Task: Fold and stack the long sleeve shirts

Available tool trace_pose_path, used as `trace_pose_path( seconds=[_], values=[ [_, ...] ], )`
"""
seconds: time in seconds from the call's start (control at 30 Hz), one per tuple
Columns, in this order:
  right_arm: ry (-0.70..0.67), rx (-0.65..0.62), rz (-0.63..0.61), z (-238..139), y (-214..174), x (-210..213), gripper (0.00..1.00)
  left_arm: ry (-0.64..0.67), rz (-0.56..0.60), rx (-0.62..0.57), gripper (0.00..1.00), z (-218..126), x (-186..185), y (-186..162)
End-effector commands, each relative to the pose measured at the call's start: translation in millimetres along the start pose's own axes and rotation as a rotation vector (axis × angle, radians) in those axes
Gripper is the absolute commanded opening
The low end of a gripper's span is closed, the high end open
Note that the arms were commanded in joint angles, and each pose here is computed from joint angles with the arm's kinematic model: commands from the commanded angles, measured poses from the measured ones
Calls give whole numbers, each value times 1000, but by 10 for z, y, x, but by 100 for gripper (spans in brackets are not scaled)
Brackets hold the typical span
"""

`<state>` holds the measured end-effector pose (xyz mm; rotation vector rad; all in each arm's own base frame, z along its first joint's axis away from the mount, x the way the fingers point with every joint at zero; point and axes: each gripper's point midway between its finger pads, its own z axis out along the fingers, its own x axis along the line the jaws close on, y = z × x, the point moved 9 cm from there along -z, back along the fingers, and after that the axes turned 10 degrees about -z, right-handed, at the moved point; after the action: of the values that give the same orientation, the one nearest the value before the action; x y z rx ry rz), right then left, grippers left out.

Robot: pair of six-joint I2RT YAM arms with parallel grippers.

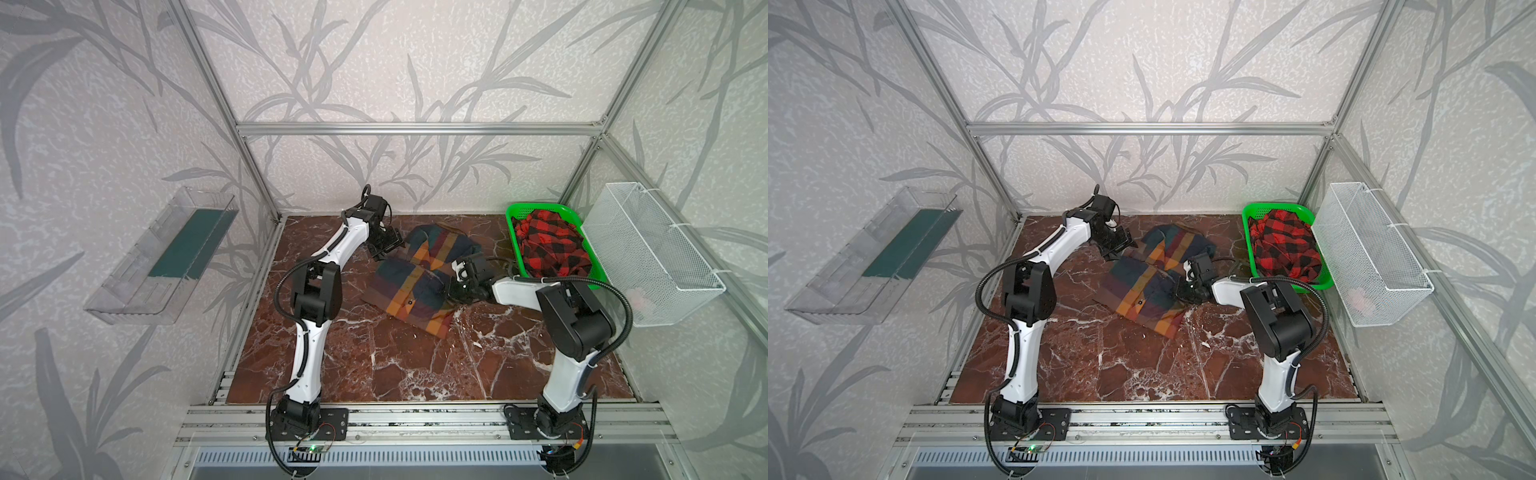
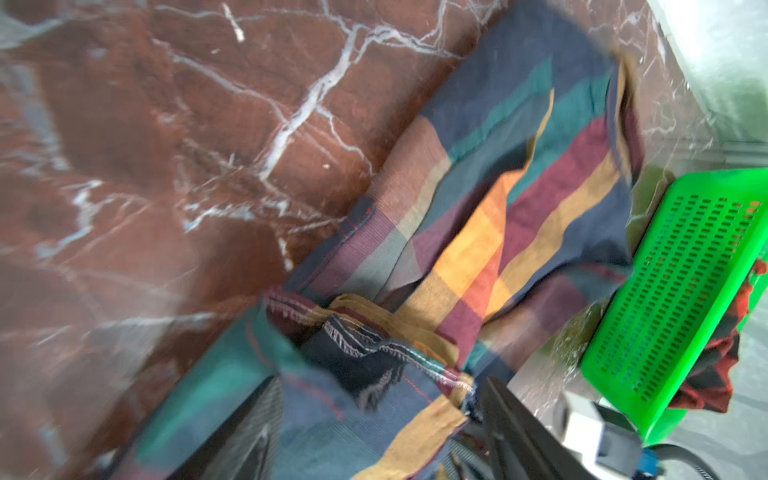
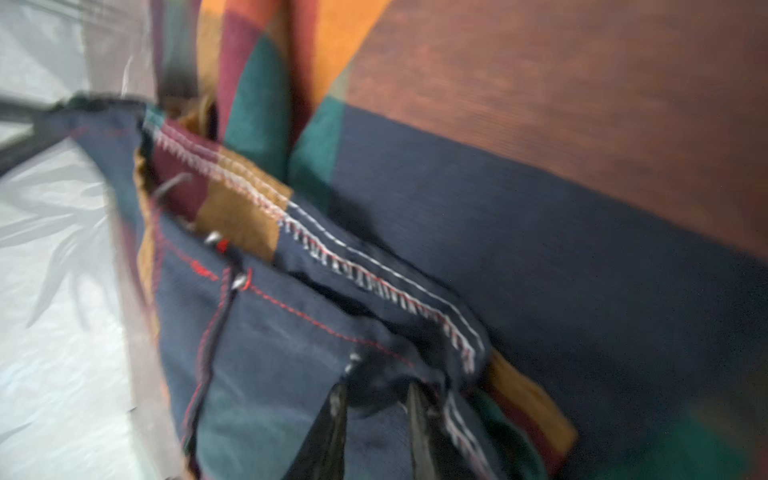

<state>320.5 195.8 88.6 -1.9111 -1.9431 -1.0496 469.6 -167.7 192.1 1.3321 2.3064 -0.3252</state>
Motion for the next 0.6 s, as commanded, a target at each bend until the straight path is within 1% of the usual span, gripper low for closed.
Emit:
trace_pose_path(
  seconds=[0.0,0.13,0.17,0.23,0.27,0.33,0.43,0.5,0.57],
  values=[
    [-1,84,143,82,-601,56,29,24,81,-73,76,-717,18,-123],
    [108,94,64,106,-975,677,34,41,96,-156,77,-1144,250,-333],
    [115,97,52,97,-1005,760,35,40,96,-165,77,-1216,307,-406],
    [175,80,14,-75,-961,993,40,48,101,-171,78,-1318,477,-589],
    [182,79,-5,-157,-936,1057,41,54,100,-175,78,-1357,562,-677],
    [166,46,-91,-413,-851,1200,45,63,97,-173,78,-1373,776,-868],
    [118,-15,-221,-719,-732,1345,47,106,89,-195,79,-1404,1074,-1099],
    [123,-64,-274,-793,-654,1418,47,102,72,-208,81,-1348,1246,-1222],
    [185,-45,-310,-758,-560,1522,46,103,51,-210,82,-1282,1390,-1310]
  ],
)
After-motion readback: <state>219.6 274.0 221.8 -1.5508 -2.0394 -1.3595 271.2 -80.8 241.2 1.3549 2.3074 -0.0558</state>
